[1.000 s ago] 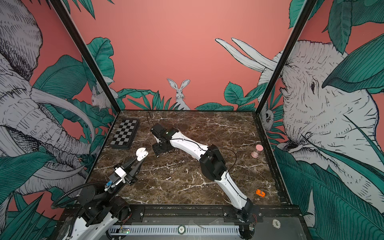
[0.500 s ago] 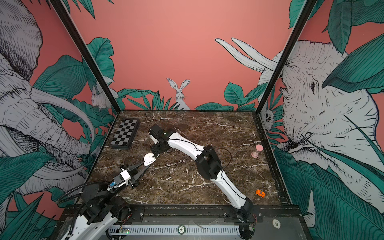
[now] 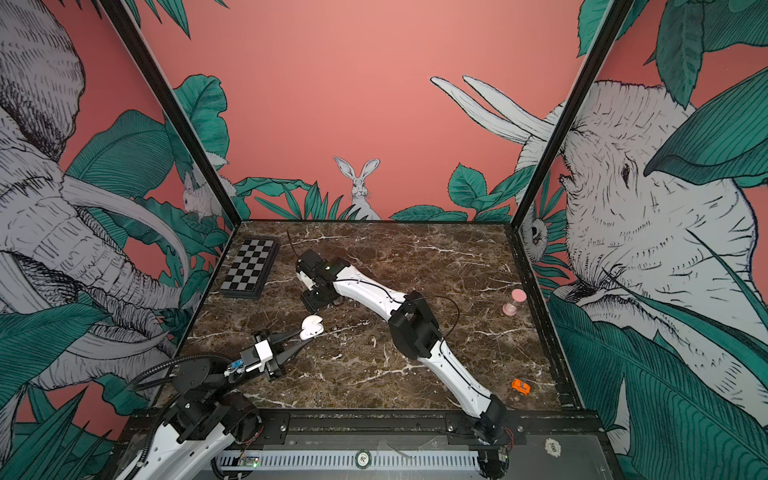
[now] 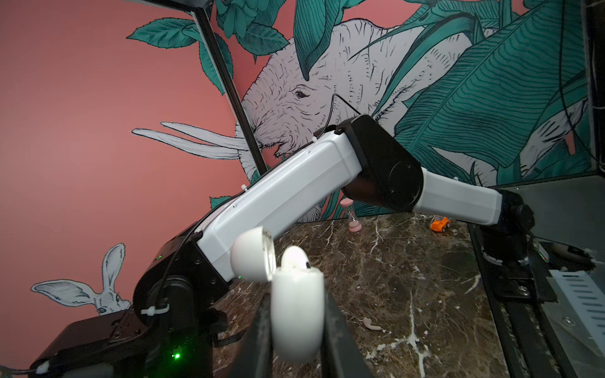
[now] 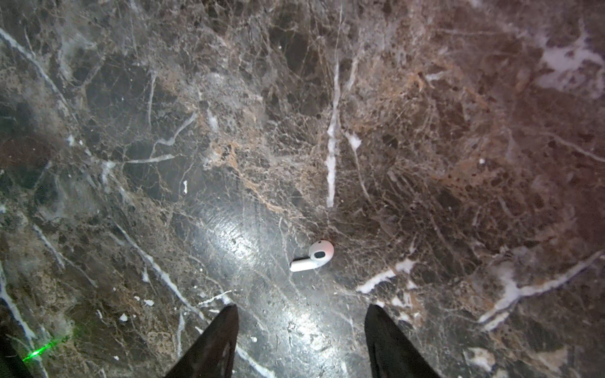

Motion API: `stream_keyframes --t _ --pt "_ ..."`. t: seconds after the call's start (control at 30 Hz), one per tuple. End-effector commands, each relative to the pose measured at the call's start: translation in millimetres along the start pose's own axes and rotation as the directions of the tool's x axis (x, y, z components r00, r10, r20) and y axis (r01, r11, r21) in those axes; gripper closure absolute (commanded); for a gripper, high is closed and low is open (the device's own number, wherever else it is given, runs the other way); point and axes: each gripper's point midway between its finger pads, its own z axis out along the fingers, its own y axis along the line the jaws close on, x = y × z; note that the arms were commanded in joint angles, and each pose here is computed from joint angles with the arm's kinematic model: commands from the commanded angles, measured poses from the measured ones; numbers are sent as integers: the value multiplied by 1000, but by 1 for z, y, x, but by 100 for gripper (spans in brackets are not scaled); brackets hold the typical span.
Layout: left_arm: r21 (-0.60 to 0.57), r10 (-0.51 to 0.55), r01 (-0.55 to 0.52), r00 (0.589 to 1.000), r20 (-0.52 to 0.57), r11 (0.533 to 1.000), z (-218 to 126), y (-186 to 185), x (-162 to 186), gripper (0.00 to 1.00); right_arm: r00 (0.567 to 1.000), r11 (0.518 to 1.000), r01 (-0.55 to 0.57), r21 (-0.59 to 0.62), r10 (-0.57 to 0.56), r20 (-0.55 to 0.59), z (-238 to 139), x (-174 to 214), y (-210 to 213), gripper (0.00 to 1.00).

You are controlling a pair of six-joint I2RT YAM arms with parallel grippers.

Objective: Insert the wireless bluetooth earbuds into the charging case
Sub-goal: 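Move the right gripper over the second white earbud on the table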

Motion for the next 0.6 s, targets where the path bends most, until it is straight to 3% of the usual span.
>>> stream_keyframes --t 0.0,0.57 --pt "26 1 -2 1000 30 1000 -1 -3 -12 100 999 999 39 25 -38 -14 7 3 0 42" --pt "45 -12 11 1000 19 999 2 -6 -9 100 996 993 94 78 -94 1 24 -2 -5 54"
